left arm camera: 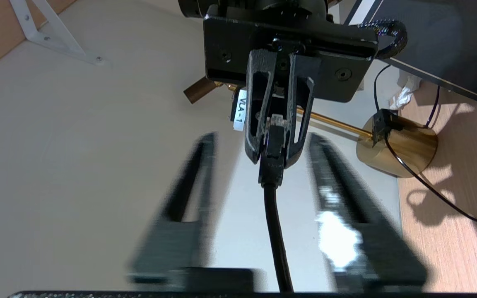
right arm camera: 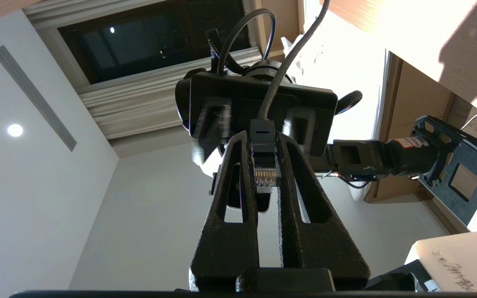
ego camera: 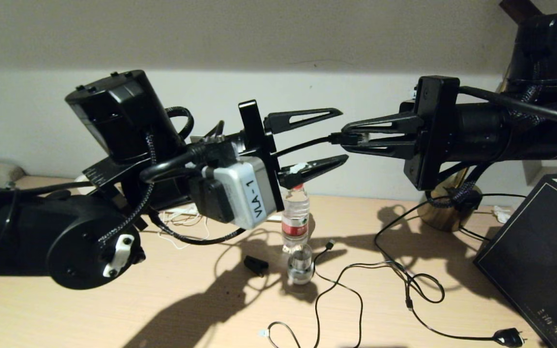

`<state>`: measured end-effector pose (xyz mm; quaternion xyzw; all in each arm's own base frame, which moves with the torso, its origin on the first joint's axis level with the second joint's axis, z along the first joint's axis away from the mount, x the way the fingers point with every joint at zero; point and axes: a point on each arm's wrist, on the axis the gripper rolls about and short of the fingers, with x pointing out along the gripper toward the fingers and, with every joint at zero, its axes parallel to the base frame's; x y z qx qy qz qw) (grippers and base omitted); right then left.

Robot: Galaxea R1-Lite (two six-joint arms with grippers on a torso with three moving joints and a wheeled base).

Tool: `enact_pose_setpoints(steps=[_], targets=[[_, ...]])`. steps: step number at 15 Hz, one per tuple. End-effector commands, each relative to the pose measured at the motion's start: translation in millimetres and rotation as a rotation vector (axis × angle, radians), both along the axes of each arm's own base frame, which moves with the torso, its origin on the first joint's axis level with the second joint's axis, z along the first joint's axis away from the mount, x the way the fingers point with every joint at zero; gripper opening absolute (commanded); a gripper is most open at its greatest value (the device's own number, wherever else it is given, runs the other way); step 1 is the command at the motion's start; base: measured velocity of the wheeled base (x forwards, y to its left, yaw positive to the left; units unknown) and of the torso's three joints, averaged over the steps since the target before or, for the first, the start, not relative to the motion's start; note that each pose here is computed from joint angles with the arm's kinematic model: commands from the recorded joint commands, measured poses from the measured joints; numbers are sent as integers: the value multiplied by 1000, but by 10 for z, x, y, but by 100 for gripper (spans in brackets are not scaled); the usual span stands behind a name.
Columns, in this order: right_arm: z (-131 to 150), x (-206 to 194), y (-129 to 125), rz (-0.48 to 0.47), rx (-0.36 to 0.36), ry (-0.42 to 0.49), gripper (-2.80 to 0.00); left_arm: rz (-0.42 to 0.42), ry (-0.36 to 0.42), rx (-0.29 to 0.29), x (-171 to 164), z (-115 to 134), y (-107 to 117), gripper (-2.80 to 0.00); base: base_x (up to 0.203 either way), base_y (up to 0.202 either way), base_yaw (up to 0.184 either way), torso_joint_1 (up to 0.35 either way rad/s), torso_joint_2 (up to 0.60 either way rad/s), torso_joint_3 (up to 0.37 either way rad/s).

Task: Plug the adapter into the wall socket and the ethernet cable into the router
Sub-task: Hand it to the other hand

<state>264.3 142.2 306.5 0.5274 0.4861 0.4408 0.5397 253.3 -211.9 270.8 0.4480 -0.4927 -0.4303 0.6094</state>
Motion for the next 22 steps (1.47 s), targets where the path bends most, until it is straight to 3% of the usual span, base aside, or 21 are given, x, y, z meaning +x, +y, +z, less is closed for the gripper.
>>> enact_pose_setpoints(steps=[1,10,11,22], targets=[[5,-10,-1,7,3,7,-280,-1,-7,-2,4,4,2,0,0,0,0,0,0,0],[21,-40,-9,14,5,1,-280,0,-2,1,21,-12,1,0,0,0,0,0,0,0],[16,-37,-3,16,5,2,-280,0,0,1,25,-17,-1,-280,0,0,0,0,0,0],[12,-39,1,18,4,4,-280,-2,6,-1,25,-17,-8,-280,0,0,0,0,0,0]])
